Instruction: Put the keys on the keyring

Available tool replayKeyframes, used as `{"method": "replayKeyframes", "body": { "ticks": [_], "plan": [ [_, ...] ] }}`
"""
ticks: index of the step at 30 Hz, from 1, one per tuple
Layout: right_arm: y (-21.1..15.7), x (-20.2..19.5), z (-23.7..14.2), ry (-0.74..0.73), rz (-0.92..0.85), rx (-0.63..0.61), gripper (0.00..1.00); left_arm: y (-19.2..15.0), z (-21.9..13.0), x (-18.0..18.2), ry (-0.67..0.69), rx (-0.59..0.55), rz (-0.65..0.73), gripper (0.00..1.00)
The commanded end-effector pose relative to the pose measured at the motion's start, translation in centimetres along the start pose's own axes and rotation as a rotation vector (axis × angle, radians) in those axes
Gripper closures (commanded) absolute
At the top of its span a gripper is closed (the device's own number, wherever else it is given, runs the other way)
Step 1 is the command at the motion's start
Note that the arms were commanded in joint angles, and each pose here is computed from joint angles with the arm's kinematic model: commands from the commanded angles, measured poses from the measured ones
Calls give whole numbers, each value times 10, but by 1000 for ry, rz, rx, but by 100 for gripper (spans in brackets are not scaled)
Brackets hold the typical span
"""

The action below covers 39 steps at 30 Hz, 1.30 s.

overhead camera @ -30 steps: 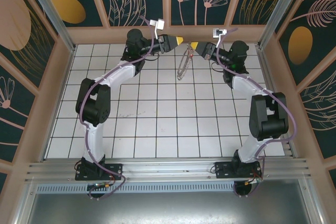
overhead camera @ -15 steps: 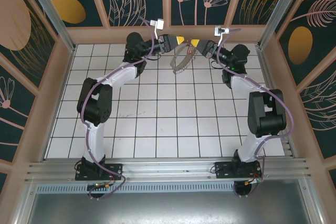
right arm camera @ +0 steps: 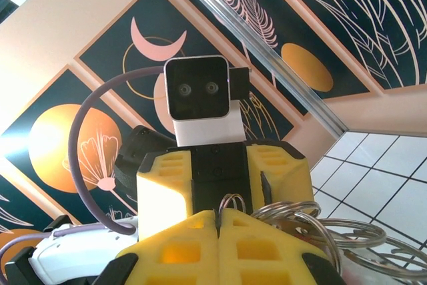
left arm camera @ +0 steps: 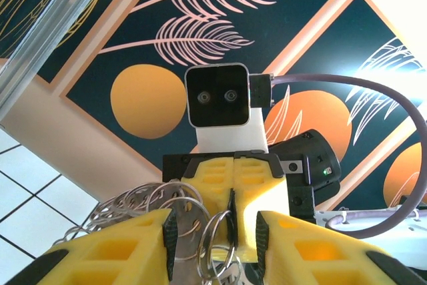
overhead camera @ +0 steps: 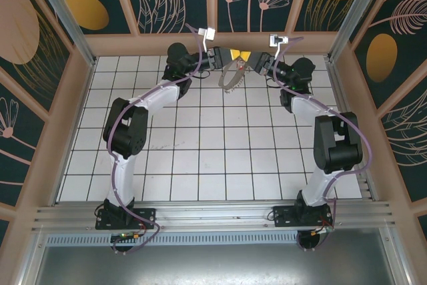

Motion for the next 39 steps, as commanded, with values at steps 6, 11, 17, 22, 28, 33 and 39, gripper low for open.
{"method": "replayKeyframes", "body": {
  "ticks": [6, 11, 17, 22, 28, 33, 39],
  "plan": [
    [-1, 12, 3, 40, -60, 14, 100, 14, 3, -12, -39, -28, 71, 70],
    [-1, 12, 3, 35, -61, 15, 100, 13, 3, -13, -44, -26, 74, 82],
    [0, 10, 4, 33, -57, 16, 100, 14, 3, -14, -48, -31, 82, 92],
    [0, 10, 5, 28, -54, 23, 100, 15, 3, -16, -57, -39, 85, 100],
    [3, 21, -5, 5, -90, 10, 63, 18, 0, -22, -57, -68, 101, 100],
    [-1, 26, -19, -31, -119, -11, 57, 22, -1, -28, -61, -86, 106, 100],
    [-7, 24, -21, -31, -124, 5, 55, 26, -2, -34, -88, -105, 106, 100]
  ]
}}
Point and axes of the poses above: each hand's point on the last joint's axis, 136 mm out from that joint toward the fingers, its own z axis out along the fingers, its own x axis along the line the jaws close on, y = z × x, the point moved 7 cm from there along -z, back along the fingers, and after that the axes turned 12 degrees about z, right-handed, at the moved point
